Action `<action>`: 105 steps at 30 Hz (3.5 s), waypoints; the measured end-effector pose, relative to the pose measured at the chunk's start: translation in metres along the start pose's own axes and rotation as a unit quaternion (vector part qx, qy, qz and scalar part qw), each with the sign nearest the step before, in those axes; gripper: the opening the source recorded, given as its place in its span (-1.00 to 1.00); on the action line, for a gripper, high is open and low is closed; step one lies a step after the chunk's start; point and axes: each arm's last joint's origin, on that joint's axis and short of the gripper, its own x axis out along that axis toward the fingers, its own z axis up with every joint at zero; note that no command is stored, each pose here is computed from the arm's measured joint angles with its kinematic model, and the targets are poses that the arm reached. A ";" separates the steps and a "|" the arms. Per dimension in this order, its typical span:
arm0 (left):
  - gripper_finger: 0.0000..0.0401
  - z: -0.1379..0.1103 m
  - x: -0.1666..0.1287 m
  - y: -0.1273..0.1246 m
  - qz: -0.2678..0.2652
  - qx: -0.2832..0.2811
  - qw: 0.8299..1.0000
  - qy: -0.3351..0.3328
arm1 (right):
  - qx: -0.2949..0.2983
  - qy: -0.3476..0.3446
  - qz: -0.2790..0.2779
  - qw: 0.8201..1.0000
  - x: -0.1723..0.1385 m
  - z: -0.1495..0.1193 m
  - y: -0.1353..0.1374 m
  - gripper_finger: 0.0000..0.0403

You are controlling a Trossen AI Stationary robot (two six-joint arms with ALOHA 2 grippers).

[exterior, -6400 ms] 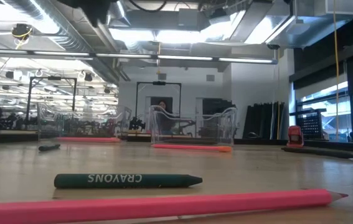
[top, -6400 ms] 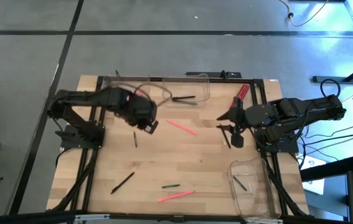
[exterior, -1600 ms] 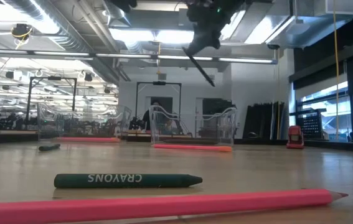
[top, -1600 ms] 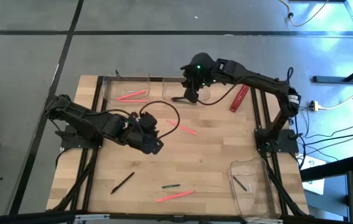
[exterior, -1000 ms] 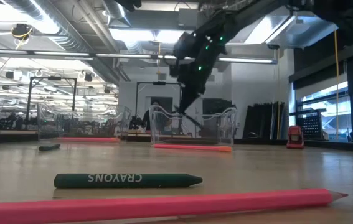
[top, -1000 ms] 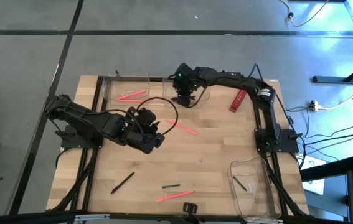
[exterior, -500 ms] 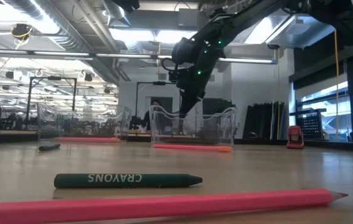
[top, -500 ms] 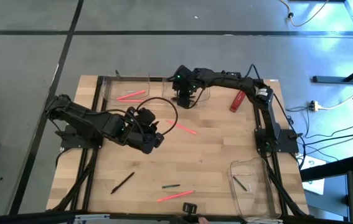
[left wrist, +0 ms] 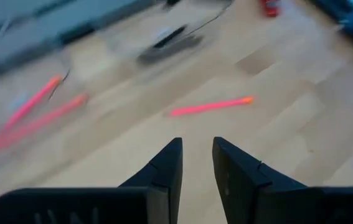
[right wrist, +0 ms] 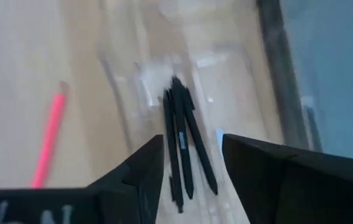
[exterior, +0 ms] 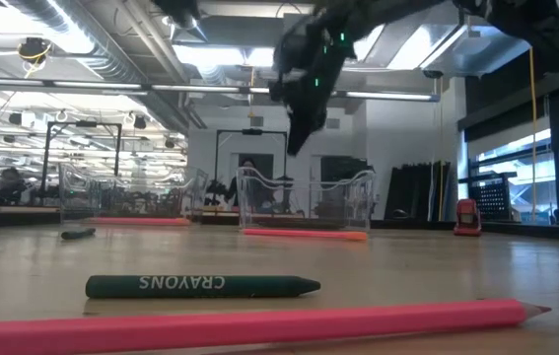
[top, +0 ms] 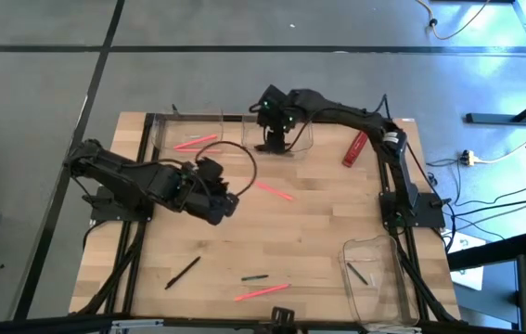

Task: Sort crayons/erasers/pens/pencils in bins
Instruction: Put the green crayon into the bottom transparent bin

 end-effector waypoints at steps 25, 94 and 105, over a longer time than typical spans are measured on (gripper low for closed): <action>-0.60 -0.082 0.059 0.035 0.155 -0.220 0.937 0.224 | -0.207 -0.195 0.203 0.937 -0.210 0.003 0.118 -0.17; -0.98 -0.134 0.163 0.092 0.118 -0.230 0.931 0.257 | -0.271 -0.192 0.249 0.910 -0.240 -0.018 0.171 -0.17; -0.99 -0.109 0.154 0.067 0.053 -0.181 0.954 0.235 | -0.270 -0.152 0.236 0.921 -0.233 -0.023 0.170 -0.17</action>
